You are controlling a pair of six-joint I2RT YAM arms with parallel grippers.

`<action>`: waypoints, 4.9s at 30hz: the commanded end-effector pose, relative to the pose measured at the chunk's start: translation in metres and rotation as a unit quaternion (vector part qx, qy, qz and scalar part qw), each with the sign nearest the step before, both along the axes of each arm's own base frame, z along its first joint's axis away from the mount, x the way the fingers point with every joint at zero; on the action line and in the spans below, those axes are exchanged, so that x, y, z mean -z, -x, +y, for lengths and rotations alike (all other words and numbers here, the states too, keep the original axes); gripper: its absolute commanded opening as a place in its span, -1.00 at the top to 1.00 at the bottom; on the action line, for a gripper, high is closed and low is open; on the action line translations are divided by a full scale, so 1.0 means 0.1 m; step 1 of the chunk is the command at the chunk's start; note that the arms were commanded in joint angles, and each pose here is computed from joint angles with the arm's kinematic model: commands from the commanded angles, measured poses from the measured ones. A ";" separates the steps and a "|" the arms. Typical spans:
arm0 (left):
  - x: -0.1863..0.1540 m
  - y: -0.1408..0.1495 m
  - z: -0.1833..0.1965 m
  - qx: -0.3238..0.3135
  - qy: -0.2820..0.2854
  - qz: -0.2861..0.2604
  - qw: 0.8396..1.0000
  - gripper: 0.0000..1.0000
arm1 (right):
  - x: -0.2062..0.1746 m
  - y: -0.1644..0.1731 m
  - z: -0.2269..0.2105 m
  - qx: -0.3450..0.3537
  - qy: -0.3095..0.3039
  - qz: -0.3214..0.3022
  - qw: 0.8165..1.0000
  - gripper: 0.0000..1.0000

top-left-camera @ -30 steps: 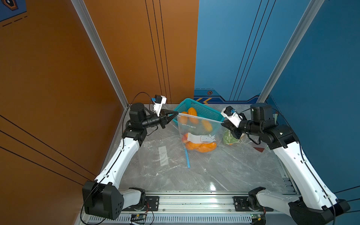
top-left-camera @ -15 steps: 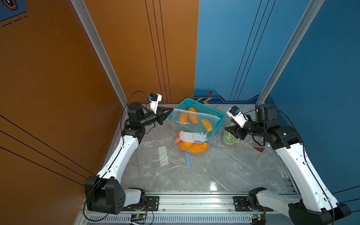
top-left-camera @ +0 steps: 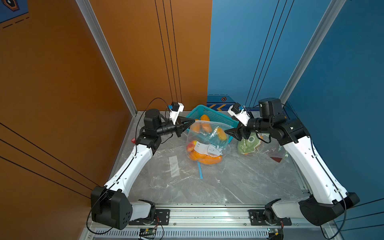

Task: Place the mango in a zip-top bag and seal the zipper
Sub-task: Zip the zipper on the zipper food storage bag, then pick up the zipper food storage bag at the center of the board, then adjust the basket at the center of the board, then place the zipper food storage bag in the zipper food storage bag.

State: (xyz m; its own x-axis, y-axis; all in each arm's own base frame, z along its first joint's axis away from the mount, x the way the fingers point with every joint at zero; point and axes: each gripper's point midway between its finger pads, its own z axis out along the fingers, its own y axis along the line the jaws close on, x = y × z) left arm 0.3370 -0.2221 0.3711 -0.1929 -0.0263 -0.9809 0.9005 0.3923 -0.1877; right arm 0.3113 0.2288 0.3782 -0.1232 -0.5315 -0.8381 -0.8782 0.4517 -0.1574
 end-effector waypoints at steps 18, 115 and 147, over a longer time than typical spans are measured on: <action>-0.41 -0.04 0.18 -0.070 0.019 -0.045 0.996 1.00 | 0.32 -0.04 0.49 -0.079 0.028 0.106 0.991 0.69; 2.58 -1.71 1.62 -0.529 -0.116 0.374 0.753 0.08 | -0.24 -1.33 -1.07 0.440 -0.107 0.066 0.889 1.00; 1.81 -0.90 1.67 -0.530 -0.002 0.351 0.772 -0.96 | 0.93 -0.96 -2.90 0.606 -0.068 0.182 0.771 -0.19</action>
State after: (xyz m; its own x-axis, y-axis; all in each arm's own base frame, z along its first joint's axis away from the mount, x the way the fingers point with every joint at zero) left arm 0.4378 -0.0461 0.1814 -0.5486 -0.5116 -0.6613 -0.2740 0.8572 -0.4359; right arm 0.4198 -0.0679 0.2633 -0.7272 0.2542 -0.6377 0.2431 0.9641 0.1071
